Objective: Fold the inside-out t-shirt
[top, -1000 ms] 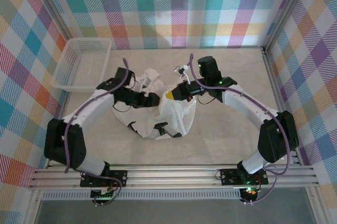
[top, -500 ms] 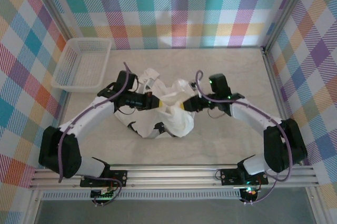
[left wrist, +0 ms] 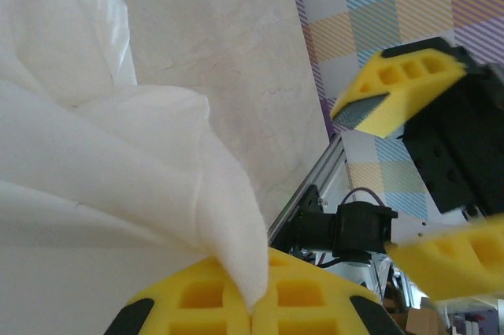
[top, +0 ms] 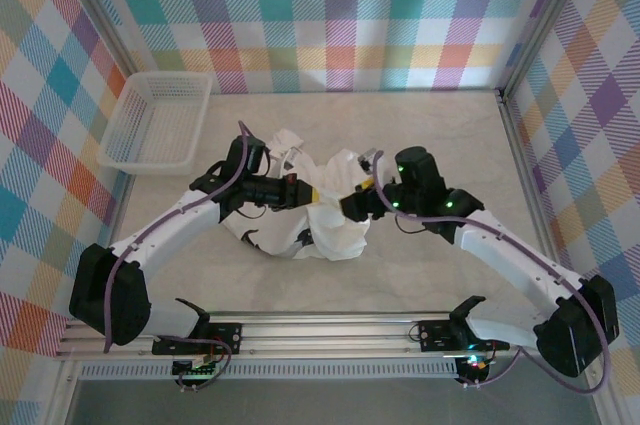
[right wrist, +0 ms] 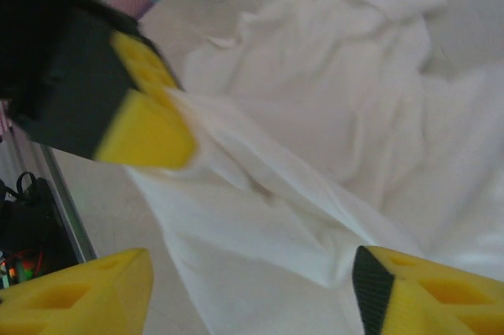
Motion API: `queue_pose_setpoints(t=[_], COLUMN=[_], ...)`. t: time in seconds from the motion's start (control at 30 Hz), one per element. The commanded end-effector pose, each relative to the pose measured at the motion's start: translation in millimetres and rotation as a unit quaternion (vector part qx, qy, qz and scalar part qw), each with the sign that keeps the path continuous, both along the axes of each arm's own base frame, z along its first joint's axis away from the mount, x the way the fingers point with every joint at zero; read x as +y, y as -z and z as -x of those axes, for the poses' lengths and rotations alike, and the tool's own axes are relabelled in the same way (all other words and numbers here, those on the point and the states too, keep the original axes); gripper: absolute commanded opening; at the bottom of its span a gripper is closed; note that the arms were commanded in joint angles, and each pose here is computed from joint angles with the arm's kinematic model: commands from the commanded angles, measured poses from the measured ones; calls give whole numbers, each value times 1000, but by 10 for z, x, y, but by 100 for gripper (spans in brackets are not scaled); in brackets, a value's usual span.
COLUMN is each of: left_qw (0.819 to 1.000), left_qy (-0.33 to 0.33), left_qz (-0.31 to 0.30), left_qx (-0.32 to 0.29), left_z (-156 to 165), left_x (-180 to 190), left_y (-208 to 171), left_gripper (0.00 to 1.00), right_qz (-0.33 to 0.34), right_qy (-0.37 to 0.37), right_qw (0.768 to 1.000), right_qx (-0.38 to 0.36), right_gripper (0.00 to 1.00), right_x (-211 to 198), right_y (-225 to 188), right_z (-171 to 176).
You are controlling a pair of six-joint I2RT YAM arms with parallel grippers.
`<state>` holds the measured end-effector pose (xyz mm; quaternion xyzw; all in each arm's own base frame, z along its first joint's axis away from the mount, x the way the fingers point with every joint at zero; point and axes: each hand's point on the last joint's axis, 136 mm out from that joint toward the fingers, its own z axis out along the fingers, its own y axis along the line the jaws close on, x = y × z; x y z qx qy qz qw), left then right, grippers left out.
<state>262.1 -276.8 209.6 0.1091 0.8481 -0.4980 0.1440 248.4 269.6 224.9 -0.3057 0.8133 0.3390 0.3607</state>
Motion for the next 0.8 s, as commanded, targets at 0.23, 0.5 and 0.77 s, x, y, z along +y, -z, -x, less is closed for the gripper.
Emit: queue_pose_setpoints(t=[0.23, 0.5, 0.77], left_qw=[998, 971, 959], left_qy=[46, -75, -118], left_qz=[-2, -207, -247], left_qx=[-44, -97, -74], left_z=[92, -374, -678], left_x=[-97, 605, 755], left_y=[-322, 2, 309], left_gripper=[0, 0, 16], right_qz=[71, -120, -201], right_qy=[-160, -297, -214], right_qw=[984, 944, 954], right_qx=[-33, 82, 61], right_gripper=[63, 0, 0], right_x=[593, 748, 480], right_y=[458, -327, -821], right_z=[-316, 466, 367])
